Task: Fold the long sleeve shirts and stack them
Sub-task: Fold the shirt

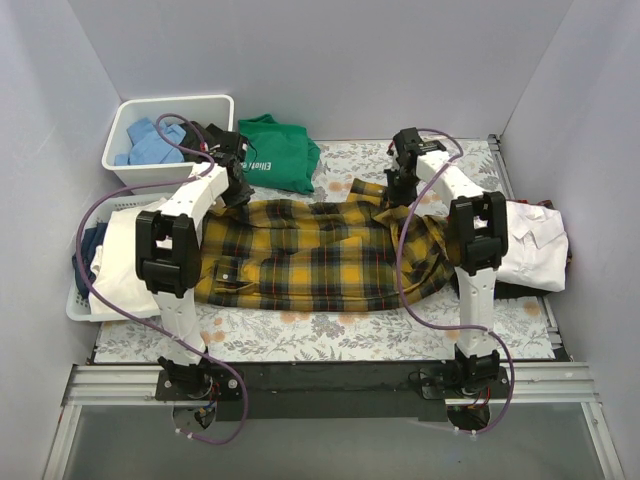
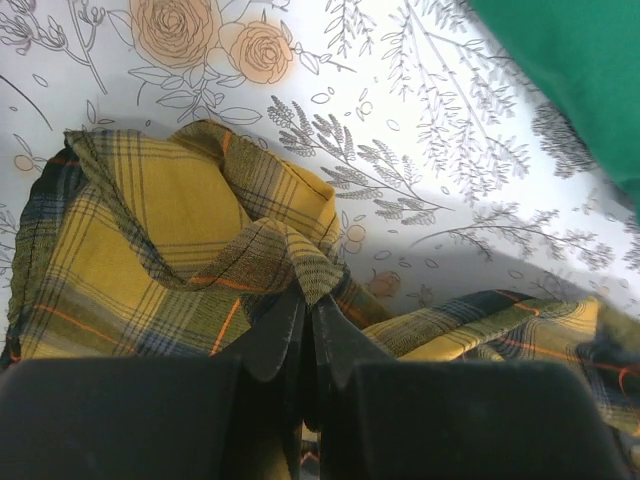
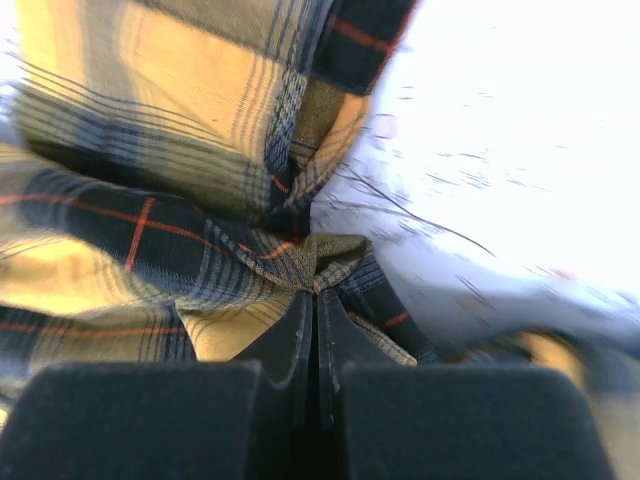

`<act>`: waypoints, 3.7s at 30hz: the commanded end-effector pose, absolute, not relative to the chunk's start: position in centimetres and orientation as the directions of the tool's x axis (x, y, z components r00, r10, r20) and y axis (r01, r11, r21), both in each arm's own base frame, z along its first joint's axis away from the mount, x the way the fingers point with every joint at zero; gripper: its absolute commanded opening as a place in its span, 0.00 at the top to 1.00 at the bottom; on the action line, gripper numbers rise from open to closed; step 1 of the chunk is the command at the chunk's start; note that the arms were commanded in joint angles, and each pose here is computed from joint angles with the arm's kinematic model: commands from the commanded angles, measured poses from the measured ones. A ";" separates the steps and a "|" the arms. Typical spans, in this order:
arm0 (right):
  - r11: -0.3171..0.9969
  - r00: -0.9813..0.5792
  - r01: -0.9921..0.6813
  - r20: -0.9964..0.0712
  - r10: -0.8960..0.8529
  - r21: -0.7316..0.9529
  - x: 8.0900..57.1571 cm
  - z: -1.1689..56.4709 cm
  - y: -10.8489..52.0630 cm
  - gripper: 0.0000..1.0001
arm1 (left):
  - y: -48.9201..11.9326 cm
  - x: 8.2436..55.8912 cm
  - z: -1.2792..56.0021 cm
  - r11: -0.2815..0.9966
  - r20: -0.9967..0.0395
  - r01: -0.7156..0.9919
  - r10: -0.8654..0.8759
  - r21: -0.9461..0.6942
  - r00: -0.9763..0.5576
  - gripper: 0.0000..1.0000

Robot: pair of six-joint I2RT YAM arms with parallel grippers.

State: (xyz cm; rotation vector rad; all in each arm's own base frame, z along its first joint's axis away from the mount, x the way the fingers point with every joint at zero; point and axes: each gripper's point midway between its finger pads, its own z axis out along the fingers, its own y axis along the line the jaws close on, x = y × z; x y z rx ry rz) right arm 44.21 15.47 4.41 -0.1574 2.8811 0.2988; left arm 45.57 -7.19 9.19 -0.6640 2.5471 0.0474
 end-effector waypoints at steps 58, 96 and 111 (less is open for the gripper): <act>0.834 -0.831 -0.523 -0.324 -0.453 0.175 26.5 0.7 28.8 0.30 | -5.7 47.1 14.6 0.896 -0.616 -0.427 -0.406 -0.123 -0.675 0.89; 0.994 -0.873 -0.043 -0.488 0.012 0.102 48.7 8.5 17.6 0.25 | -4.9 47.1 15.2 0.893 -0.600 -0.422 -0.425 -0.155 -0.678 0.87; 0.999 -0.933 -0.036 -0.358 -0.045 -0.033 48.8 0.2 14.8 0.37 | -5.2 46.2 14.5 0.890 -0.572 -0.426 -0.438 -0.164 -0.694 0.86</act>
